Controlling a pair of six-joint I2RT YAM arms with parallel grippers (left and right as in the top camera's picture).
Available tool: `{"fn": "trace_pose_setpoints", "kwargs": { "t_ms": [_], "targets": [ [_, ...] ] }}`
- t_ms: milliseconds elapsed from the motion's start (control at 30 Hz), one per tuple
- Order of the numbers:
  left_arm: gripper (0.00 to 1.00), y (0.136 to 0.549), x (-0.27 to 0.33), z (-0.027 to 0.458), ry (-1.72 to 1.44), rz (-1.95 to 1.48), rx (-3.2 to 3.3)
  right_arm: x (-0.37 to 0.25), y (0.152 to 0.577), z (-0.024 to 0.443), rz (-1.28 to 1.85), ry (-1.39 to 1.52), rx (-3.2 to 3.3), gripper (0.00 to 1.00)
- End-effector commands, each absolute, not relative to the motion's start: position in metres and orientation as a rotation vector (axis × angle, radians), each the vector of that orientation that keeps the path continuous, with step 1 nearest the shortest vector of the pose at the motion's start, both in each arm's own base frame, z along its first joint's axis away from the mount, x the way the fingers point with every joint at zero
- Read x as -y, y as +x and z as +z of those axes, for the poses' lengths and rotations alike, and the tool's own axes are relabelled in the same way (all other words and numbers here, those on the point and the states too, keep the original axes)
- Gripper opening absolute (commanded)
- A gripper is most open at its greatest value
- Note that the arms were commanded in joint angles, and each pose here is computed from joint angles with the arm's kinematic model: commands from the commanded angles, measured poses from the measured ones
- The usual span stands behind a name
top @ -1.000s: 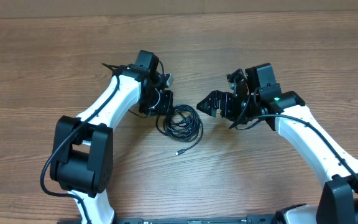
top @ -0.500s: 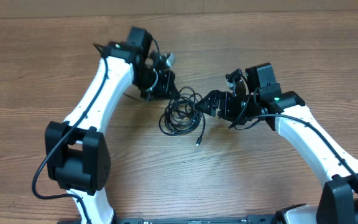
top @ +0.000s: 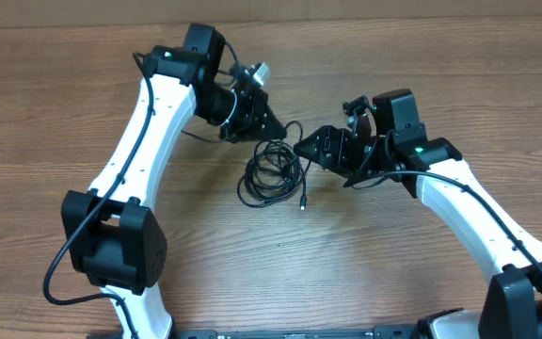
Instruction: Untangle cables
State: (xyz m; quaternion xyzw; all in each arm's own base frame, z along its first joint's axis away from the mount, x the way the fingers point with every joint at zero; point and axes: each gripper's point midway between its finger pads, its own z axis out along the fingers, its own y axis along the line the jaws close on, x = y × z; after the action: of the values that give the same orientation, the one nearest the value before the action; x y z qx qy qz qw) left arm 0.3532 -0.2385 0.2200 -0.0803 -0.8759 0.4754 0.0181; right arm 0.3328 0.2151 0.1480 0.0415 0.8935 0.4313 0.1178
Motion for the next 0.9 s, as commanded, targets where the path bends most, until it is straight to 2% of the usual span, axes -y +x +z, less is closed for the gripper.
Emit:
{"fn": "trace_pose_setpoints", "kwargs": {
  "t_ms": [0,267,367,400,700,867],
  "targets": [
    [0.04,0.357,0.249,0.28,-0.377,1.82,2.562,-0.221,0.338,0.159,1.313,0.138,-2.585,0.86],
    [0.04,0.364,0.246,0.332,-0.537,1.906,2.656,-0.222,0.348,0.165,1.299,0.122,-2.532,0.85],
    [0.04,0.366,0.243,0.342,-0.548,1.876,2.731,-0.223,0.352,0.169,1.311,0.132,-2.508,0.66],
    [0.04,0.367,0.242,0.343,-0.525,1.849,2.762,-0.224,0.354,0.171,1.312,0.126,-2.499,0.63],
    [0.04,0.357,0.244,0.362,-0.548,1.904,2.736,-0.226,0.362,0.18,1.318,0.086,-2.434,0.64],
    [0.04,0.35,0.243,0.373,-0.571,1.924,2.738,-0.222,0.375,0.183,1.224,0.018,-2.371,0.74]
  ]
}}
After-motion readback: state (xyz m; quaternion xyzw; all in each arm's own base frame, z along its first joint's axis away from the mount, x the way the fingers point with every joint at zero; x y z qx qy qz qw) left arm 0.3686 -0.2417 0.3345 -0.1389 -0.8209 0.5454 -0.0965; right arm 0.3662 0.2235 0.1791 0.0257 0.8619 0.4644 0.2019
